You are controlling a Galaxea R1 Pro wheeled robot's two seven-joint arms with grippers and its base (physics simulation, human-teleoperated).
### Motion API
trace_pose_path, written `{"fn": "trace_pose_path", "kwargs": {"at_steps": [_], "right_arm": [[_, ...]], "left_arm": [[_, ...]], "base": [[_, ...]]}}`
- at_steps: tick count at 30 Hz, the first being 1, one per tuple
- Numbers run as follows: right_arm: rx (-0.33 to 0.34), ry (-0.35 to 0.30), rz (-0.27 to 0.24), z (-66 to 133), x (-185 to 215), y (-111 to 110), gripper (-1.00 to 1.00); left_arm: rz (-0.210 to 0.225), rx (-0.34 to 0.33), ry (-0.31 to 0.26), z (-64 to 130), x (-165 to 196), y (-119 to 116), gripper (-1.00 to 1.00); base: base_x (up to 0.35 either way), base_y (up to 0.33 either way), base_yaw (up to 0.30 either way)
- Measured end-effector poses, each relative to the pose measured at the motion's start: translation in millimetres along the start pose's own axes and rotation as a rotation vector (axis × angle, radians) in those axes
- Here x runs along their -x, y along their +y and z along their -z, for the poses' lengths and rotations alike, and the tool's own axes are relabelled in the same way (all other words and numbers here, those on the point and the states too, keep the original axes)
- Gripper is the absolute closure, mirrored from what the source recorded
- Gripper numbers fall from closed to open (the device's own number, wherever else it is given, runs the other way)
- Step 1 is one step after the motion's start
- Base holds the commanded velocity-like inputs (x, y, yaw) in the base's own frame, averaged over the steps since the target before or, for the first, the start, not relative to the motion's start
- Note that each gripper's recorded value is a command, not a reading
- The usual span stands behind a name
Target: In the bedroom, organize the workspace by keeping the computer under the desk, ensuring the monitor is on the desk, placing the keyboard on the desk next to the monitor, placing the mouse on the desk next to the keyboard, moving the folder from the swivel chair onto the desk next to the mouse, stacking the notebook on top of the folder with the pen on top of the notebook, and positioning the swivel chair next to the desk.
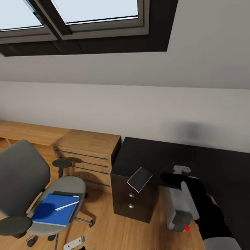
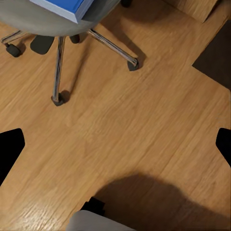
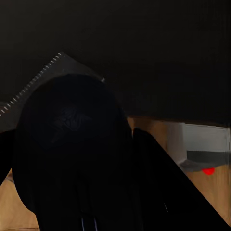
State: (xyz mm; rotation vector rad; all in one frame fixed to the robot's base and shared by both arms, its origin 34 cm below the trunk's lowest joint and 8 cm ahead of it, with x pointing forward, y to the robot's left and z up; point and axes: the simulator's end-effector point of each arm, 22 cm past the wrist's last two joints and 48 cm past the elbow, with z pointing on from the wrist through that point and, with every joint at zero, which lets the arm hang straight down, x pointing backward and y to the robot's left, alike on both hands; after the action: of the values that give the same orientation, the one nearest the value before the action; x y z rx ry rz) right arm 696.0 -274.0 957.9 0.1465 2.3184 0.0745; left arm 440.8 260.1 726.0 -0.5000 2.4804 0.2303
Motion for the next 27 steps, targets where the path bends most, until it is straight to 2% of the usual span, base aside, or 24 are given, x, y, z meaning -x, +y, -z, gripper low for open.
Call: {"fn": "trace_pose_path", "kwargs": {"at_steps": [8,12,22,27], "right_arm": [[-0.012,0.03,-0.013,-4.5,-11.6,-7.1,1.0],[-0.078,0.038,-0.033,-4.9,-15.0,-27.3,1.0],[-0.101,-0.006,-0.045,-1.5,-3.6,-35.0,1.0],[-0.113,-0.01,-0.059,-8.0,-10.2,-41.5,1.0]], "left_arm": [[0.002,-0.004,-0.007,1.4,2.3,-1.6,-1.0],[0.003,-0.006,-0.011,2.0,3.7,-2.2,-1.0],[0.009,-0.008,-0.019,3.2,7.2,-3.0,-1.0],[0.014,-0.008,-0.026,3.6,9.8,-2.7,-1.0]], "base": [[-0.057,0.031,-0.252],[-0.004,0.002,-0.253],[0.0,0.0,-0.253],[0.0,0.0,-0.254]]}}
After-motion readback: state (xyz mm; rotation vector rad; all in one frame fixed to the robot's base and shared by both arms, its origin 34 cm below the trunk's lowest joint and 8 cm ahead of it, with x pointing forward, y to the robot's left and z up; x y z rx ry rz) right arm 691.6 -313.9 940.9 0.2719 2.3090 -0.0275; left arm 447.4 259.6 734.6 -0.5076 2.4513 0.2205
